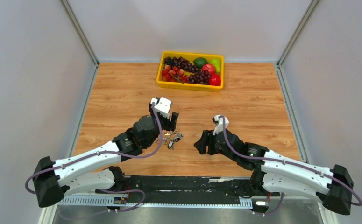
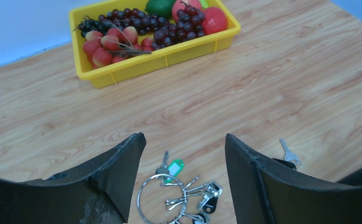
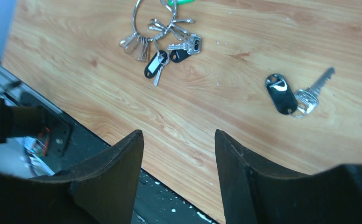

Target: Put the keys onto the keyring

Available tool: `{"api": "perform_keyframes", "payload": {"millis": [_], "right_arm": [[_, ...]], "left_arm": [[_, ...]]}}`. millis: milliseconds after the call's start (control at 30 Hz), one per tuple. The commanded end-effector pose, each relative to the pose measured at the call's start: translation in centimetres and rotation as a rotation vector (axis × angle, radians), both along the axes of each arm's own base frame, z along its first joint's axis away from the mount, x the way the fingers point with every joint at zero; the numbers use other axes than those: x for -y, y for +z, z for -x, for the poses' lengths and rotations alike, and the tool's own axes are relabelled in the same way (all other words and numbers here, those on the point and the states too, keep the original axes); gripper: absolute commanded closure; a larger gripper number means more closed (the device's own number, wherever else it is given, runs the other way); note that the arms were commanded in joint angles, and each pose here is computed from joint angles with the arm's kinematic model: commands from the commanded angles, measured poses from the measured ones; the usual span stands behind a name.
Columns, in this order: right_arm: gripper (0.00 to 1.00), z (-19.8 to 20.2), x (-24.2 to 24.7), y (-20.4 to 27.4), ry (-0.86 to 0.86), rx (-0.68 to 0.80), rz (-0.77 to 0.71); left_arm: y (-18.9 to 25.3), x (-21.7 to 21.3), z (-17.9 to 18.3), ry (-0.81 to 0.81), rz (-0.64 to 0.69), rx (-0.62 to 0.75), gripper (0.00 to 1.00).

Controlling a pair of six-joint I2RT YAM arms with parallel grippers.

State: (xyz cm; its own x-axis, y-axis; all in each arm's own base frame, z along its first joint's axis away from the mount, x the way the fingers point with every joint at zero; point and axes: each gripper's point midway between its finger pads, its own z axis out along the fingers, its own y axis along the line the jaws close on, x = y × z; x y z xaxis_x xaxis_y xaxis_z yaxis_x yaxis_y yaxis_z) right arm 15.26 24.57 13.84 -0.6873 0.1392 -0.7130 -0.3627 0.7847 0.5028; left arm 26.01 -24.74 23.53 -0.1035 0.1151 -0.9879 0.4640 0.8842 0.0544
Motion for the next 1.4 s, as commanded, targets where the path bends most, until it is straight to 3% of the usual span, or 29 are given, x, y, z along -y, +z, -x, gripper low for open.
{"api": "perform_keyframes", "payload": {"millis": [0,500,600,633,1000,1367], "right_arm": [[0.41,-0.6,-3.1,1.2,0.16,0.062,0.103],[0.47,-1.4,-13.1,-0.2,0.29,0.036,0.121],[0.47,-1.9,-14.3,-1.2,0.288,0.026,0.148],[0.48,-2.1,-14.6,-1.6,0.282,0.024,0.158],[0.53,-4.6,-16.9,-5.0,0.236,0.032,0.263],[0.65,-6.9,-17.9,-6.5,0.189,0.07,0.352]], "left_arm": [[1.4,-2.4,1.8,0.022,0.045,-0.074,0.26],[4.7,-10.2,6.4,0.09,0.131,-0.118,0.18],[4.9,-11.0,6.8,0.093,0.131,-0.115,0.02],[4.8,-11.2,7.0,0.094,0.124,-0.116,0.01],[4.8,-13.2,7.8,0.1,0.141,-0.077,0.0],[4.3,-13.4,8.3,0.078,0.163,-0.067,0.0]]}}
